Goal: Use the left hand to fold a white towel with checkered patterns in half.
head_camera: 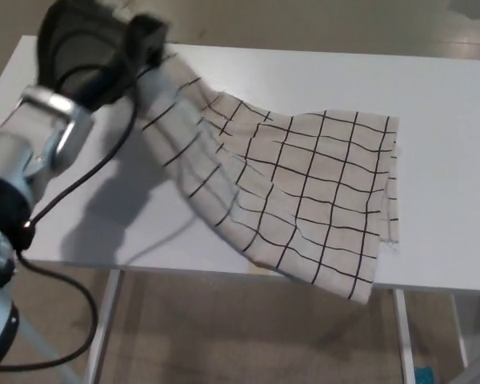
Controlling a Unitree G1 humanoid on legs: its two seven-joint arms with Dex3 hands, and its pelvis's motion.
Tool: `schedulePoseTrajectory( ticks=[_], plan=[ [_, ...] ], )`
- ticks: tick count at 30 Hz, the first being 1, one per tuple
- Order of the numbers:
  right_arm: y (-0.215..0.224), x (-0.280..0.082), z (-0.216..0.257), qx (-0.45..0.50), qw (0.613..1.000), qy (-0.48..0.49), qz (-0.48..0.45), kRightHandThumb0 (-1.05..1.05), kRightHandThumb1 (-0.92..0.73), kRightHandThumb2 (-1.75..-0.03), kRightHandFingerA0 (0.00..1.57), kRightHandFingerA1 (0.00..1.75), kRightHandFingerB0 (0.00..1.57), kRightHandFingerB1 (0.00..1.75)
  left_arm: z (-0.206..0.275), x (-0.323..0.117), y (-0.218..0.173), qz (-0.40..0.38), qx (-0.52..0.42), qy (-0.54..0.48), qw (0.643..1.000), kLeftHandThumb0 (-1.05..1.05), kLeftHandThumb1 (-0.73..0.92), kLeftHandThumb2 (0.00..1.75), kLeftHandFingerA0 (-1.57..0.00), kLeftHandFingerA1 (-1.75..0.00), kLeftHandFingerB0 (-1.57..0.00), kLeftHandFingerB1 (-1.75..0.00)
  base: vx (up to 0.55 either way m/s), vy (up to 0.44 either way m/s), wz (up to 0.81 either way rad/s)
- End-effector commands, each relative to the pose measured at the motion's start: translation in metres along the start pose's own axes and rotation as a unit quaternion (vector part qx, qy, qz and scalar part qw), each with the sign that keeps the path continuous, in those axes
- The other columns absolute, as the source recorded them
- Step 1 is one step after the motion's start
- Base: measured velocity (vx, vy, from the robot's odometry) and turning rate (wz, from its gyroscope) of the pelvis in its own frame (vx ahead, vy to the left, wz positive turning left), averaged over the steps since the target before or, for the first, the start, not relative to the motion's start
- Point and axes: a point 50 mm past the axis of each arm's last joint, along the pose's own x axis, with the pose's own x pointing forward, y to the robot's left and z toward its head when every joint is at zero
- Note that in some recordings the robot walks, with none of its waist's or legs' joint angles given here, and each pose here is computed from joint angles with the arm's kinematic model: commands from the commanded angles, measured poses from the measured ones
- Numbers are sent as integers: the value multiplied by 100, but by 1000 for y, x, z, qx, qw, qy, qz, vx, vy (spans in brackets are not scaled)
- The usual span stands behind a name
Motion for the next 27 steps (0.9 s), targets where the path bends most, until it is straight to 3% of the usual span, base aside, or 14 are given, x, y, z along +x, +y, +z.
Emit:
schedulePoseTrajectory(
  ticks=[1, 4, 5, 6, 7, 8, 9, 10, 11, 12, 13, 18, 23, 27],
  plan=[
    [-3, 2, 0, -4, 1000, 4, -4, -44, -51, -86, 49, 67, 35, 56, 63, 46, 56, 185, -59, -176, 965, -20, 61, 56, -90, -175, -68, -174, 0, 0, 0],
    [-2, 0, 0, 2, 1000, 4, -5, -41, -64, -59, 52, 67, 41, 46, 83, 52, 62, 197, -68, -221, 953, -21, 60, 58, -90, -175, -75, -165, 0, 0, 0],
    [-2, -2, -1, 0, 1000, 1, -7, -41, -64, -59, 52, 70, 41, 46, 91, 54, 63, 198, -75, -237, 948, -25, 56, 57, -90, -175, -99, -111, 0, 0, 0],
    [-2, -3, -1, -2, 1000, 0, -8, -41, -64, -59, 52, 70, 41, 46, 97, 54, 63, 198, -82, -246, 945, -25, 56, 57, -90, -175, -99, -111, 0, 0, 0],
    [-2, -3, -1, -2, 1000, 1, -9, -41, -64, -59, 52, 72, 41, 47, 101, 55, 63, 196, -84, -254, 943, -28, 53, 58, -90, -175, -106, -69, 0, 0, 0],
    [-2, -3, -1, -2, 1000, 1, -9, -41, -64, -59, 52, 72, 41, 47, 101, 55, 63, 196, -84, -254, 943, -28, 53, 58, -90, -175, -106, -69, 0, 0, 0],
    [-3, -3, -1, -5, 1000, -2, -8, -41, -64, -59, 51, 73, 41, 47, 120, 57, 64, 189, -67, -294, 934, -21, 54, 58, -93, -175, -90, -139, 0, 0, 0],
    [-4, -3, 0, -5, 1000, -3, -7, -41, -64, -59, 51, 73, 41, 47, 129, 57, 64, 186, -59, -311, 930, -21, 54, 58, -93, -175, -90, -139, 0, 0, 0],
    [-3, -3, 0, -7, 1000, -6, -6, -41, -64, -59, 52, 71, 41, 46, 138, 56, 63, 180, -55, -331, 925, -23, 41, 82, -126, -138, -102, -101, 0, 0, 0],
    [-3, -2, 0, -8, 1000, -7, -7, -41, -64, -59, 52, 71, 41, 46, 141, 56, 62, 177, -56, -337, 923, -23, 41, 82, -126, -138, -102, -101, 0, 0, 0],
    [-3, -2, 1, -9, 1000, -7, -6, -41, -63, -59, 51, 70, 41, 47, 146, 54, 60, 169, -60, -349, 920, -26, 49, 57, -101, -164, -102, -62, 0, 0, 0],
    [-1, 0, 3, -18, 1000, -10, 1, -41, -63, -59, 52, 68, 42, 45, 171, 32, 39, 111, -77, -406, 904, -37, 45, 61, -103, -157, -97, -61, 0, 0, 0],
    [0, 2, 5, 21, 1000, -7, 6, -40, -65, -59, 56, 73, 49, 51, 192, -14, -5, 6, -74, -474, 877, -34, 48, 55, -116, -85, -98, -58, 0, 0, 0],
    [-1, 7, 9, 29, 999, -12, 15, -40, -64, -59, 56, 74, 50, 55, 193, -35, -27, -56, -69, -484, 870, -31, 49, 55, -109, -119, -102, -64, 0, 0, 0]
  ],
)
